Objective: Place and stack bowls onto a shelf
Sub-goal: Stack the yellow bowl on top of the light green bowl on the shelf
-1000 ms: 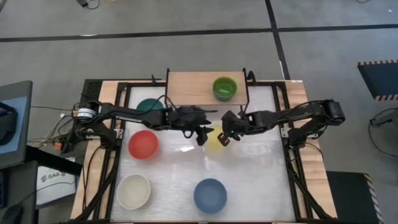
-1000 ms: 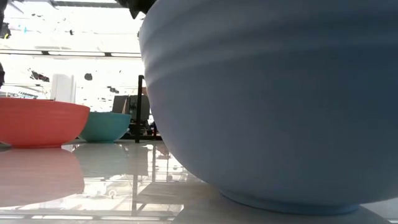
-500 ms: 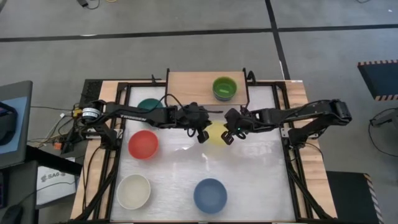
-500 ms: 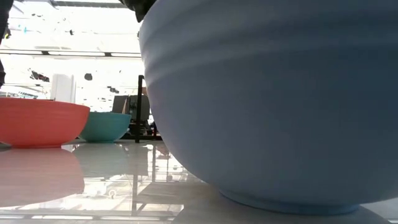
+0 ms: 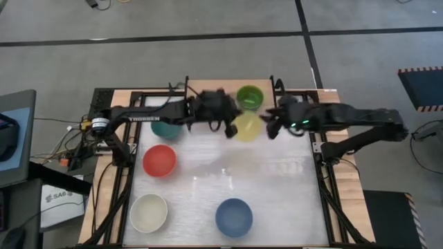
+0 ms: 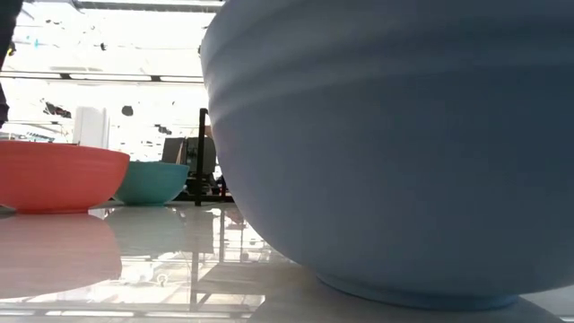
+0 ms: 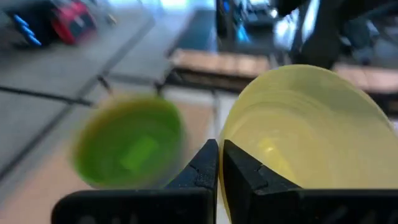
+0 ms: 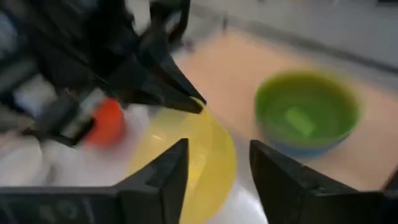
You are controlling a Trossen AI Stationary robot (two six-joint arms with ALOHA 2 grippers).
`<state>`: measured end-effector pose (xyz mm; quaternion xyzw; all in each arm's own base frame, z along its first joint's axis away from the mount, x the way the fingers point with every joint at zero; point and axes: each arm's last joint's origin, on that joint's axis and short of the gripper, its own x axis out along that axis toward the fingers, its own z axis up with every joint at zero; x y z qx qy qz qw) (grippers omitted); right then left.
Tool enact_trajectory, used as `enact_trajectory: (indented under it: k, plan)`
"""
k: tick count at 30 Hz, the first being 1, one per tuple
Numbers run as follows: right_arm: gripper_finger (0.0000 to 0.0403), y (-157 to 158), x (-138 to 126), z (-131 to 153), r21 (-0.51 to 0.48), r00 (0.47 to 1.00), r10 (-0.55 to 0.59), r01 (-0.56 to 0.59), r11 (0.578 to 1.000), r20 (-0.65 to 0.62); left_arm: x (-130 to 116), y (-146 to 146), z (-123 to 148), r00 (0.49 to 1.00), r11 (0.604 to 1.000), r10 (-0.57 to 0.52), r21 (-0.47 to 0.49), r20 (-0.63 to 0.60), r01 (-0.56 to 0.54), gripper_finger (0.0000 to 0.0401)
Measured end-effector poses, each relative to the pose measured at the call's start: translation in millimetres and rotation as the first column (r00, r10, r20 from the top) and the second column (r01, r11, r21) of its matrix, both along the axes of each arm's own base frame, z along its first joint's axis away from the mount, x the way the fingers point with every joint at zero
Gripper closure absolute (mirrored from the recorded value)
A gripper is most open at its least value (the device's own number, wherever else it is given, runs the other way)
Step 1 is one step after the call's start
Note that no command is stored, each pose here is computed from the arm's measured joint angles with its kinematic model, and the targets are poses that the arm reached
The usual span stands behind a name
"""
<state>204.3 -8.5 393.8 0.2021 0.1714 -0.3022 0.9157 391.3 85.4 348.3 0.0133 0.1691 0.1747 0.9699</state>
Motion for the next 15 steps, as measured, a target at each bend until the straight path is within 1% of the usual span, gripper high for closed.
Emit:
enact_trajectory:
  k: [2, 5, 8, 10, 13, 15]
  plan:
    - [0.0187, -1.9, -14.8, 10.5, -0.026, 0.998, -0.051, 0.052, 0.998, 0.042, 1.0, 17.7, 11.9, 0.998, 0.999, 0.045, 0.022, 0.052, -0.046, 0.0401]
    - [0.0181, -3.7, -30.9, 20.6, -0.034, 0.99, -0.098, 0.102, 0.994, 0.104, 3.3, 44.9, 17.1, 0.989, 0.993, 0.112, 0.013, 0.094, -0.114, 0.0401]
    - [0.0182, -3.8, -37.8, 22.5, -0.03, 0.986, -0.116, 0.121, 0.992, 0.119, 4.9, 69.7, 18.5, 0.974, 0.982, 0.188, -0.043, 0.127, -0.184, 0.0401]
    - [0.0184, -4.0, -40.4, 19.5, -0.012, 0.987, -0.129, 0.13, 0.991, 0.097, 8.9, 83.8, 16.4, 0.964, 0.974, 0.222, -0.084, 0.149, -0.211, 0.0401]
    - [0.0188, -3.8, -39.6, 13.9, 0.017, 0.987, -0.149, 0.148, 0.989, 0.06, 18.2, 99.0, 3.6, 0.965, 0.965, 0.24, -0.133, 0.107, -0.225, 0.0401]
    - [0.019, -3.3, -35.4, 8.5, 0.04, 0.986, -0.165, 0.164, 0.986, 0.029, 21.3, 104.1, -3.3, 0.969, 0.959, 0.244, -0.161, 0.042, -0.234, 0.0401]
